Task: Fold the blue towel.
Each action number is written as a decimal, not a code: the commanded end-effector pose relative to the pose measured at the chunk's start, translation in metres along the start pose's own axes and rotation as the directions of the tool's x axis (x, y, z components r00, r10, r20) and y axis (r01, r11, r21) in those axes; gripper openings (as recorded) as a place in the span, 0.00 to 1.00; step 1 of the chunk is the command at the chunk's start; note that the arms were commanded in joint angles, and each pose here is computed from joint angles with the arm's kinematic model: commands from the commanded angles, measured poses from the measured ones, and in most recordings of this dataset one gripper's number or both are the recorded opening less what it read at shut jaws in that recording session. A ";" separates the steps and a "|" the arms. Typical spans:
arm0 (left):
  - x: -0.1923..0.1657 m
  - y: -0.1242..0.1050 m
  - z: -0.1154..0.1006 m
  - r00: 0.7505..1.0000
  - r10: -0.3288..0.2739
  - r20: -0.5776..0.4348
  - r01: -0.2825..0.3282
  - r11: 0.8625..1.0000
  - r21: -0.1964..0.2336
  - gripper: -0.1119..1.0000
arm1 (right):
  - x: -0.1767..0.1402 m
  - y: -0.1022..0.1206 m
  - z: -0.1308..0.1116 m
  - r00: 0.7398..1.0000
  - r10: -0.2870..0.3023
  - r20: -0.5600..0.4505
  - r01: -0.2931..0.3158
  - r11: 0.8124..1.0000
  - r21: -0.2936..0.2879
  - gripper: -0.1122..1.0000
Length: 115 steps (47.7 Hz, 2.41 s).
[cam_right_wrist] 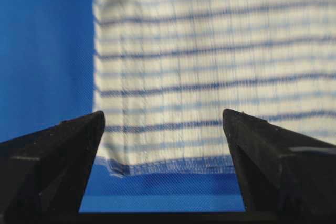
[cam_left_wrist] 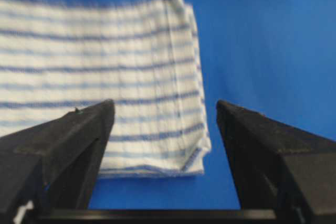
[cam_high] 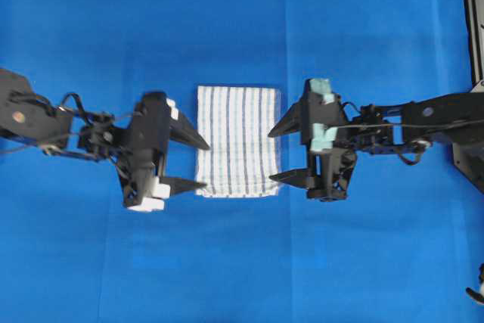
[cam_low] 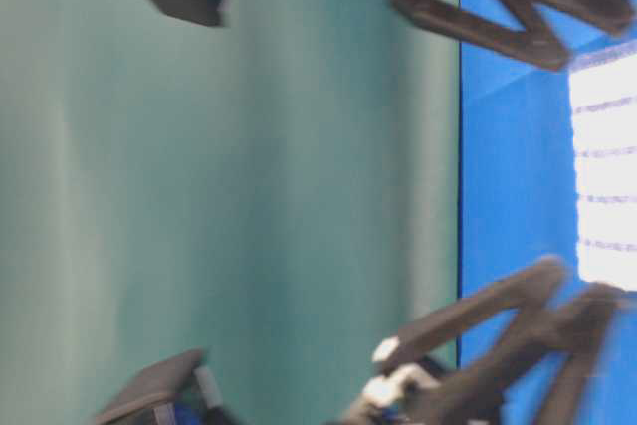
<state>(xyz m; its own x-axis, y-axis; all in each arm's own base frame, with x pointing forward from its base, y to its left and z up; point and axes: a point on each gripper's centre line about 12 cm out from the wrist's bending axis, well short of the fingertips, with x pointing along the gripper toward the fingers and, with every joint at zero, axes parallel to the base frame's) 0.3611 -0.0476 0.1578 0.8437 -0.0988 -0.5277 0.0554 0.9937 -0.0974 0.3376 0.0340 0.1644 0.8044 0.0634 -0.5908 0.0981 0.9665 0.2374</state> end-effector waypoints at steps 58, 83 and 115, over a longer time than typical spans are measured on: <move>-0.183 0.024 -0.063 0.942 0.027 0.335 -0.029 1.000 0.001 0.73 | -0.159 -0.036 -0.060 0.947 0.043 0.319 -0.010 0.995 -0.103 0.91; -0.187 0.026 -0.090 0.938 0.028 0.346 -0.031 1.000 0.001 0.73 | -0.141 -0.046 -0.080 0.948 0.010 0.317 0.012 0.998 -0.067 0.91; -0.187 0.027 -0.090 0.938 0.037 0.343 -0.038 0.999 -0.004 0.73 | -0.141 -0.046 -0.082 0.949 0.010 0.314 0.013 0.997 -0.070 0.91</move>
<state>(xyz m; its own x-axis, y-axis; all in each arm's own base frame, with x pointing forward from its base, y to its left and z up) 0.1547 -0.0070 0.1736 0.9748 -0.0399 -0.2196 0.0217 0.9962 -0.0847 0.1696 0.0011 0.1702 0.9443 -0.0042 -0.3291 0.0653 0.9824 0.1749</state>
